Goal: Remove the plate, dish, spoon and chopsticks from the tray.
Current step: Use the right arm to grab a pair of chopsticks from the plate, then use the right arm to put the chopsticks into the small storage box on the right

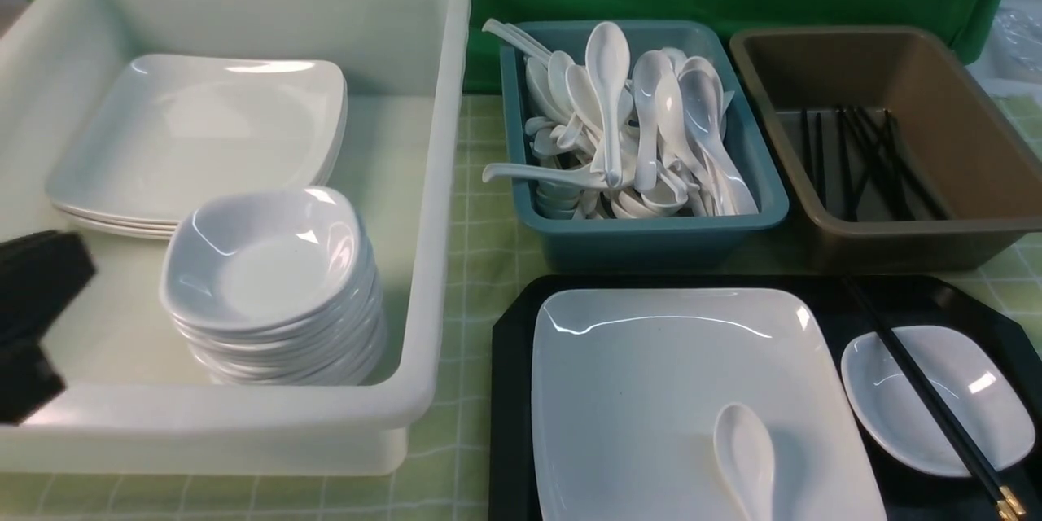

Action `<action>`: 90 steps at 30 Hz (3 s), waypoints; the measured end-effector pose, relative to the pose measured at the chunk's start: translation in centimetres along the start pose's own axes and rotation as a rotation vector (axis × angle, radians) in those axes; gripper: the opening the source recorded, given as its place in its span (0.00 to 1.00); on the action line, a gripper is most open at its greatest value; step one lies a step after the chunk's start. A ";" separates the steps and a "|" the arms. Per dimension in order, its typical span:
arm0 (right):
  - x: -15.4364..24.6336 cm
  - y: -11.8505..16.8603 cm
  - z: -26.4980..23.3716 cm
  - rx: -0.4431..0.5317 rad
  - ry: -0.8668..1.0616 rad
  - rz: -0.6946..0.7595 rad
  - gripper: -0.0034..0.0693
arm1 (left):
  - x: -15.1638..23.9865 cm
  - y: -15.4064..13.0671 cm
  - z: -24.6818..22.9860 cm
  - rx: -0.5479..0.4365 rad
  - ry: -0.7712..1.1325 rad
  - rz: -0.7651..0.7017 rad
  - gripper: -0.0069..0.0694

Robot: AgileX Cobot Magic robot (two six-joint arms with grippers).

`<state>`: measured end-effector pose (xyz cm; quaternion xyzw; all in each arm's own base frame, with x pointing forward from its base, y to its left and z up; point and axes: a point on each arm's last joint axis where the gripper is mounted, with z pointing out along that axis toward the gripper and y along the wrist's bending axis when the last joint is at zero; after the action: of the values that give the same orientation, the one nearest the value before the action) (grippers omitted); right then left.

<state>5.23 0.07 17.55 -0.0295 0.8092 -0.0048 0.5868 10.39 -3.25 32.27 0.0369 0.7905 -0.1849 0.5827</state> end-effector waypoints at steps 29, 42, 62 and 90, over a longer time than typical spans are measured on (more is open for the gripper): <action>-11.7 2.7 1.7 -0.258 0.321 0.125 0.26 | -1.3 -6.3 6.7 0.352 0.236 0.283 0.12; -10.2 2.3 17.4 -0.137 1.001 -0.102 0.48 | -1.2 -6.3 6.6 0.361 0.245 0.313 0.12; -5.9 0.2 22.1 -0.124 1.119 -0.076 0.30 | -1.2 -6.3 6.6 0.363 0.244 0.325 0.12; -24.3 -1.6 31.4 -0.248 0.532 0.156 0.22 | -2.8 -7.2 6.4 0.428 0.114 0.346 0.12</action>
<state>42.67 0.64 30.88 -0.0362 0.9287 0.1317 0.3447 15.14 -11.67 35.08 0.3038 0.7471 -0.2433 0.5389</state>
